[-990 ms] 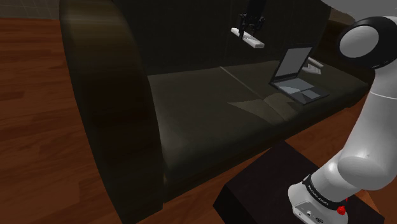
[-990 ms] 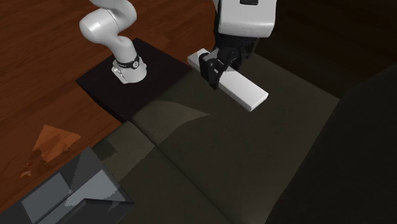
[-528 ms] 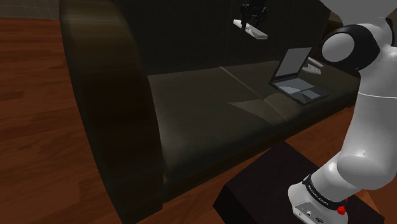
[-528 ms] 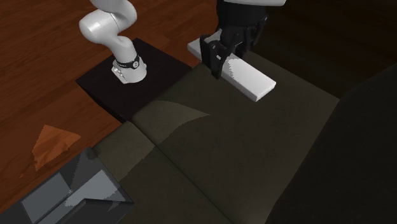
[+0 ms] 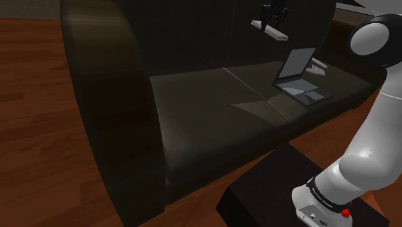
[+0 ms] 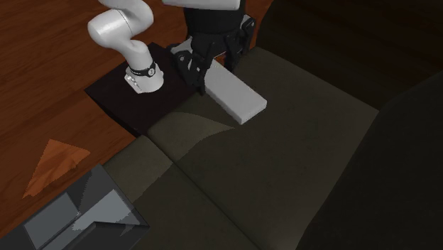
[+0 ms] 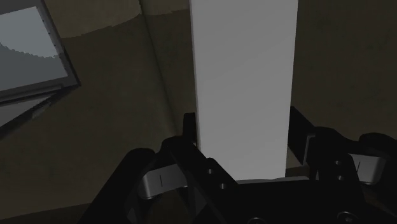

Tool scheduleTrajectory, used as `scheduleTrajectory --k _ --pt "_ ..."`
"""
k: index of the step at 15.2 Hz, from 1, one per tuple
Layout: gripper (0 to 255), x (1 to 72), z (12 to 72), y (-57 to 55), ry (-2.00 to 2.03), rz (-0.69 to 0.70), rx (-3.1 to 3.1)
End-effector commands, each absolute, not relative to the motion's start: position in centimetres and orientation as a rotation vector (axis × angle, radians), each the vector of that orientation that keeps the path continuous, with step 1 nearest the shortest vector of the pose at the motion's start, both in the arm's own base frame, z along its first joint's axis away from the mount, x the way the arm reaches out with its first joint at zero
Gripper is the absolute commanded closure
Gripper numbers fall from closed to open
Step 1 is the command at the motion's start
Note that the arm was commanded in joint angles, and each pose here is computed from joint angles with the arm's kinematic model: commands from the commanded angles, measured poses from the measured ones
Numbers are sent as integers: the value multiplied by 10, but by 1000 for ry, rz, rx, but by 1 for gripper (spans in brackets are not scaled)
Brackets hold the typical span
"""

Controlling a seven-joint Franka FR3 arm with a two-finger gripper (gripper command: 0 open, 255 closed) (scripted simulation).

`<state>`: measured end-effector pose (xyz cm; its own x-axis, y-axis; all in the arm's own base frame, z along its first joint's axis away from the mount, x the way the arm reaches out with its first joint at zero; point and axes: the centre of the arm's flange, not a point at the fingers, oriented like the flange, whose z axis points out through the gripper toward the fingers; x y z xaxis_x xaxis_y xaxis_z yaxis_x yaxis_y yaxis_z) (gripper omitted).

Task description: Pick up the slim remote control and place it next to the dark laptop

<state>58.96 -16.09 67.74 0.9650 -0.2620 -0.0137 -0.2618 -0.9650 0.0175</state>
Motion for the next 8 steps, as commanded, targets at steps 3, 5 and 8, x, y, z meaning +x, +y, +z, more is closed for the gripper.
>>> scheduleTrajectory --k 3,5,8 --pt "255 559 678 -205 -411 -24 3100" --pt "255 543 678 -226 -411 -24 3100" --pt "255 521 678 -259 -411 -24 3100"
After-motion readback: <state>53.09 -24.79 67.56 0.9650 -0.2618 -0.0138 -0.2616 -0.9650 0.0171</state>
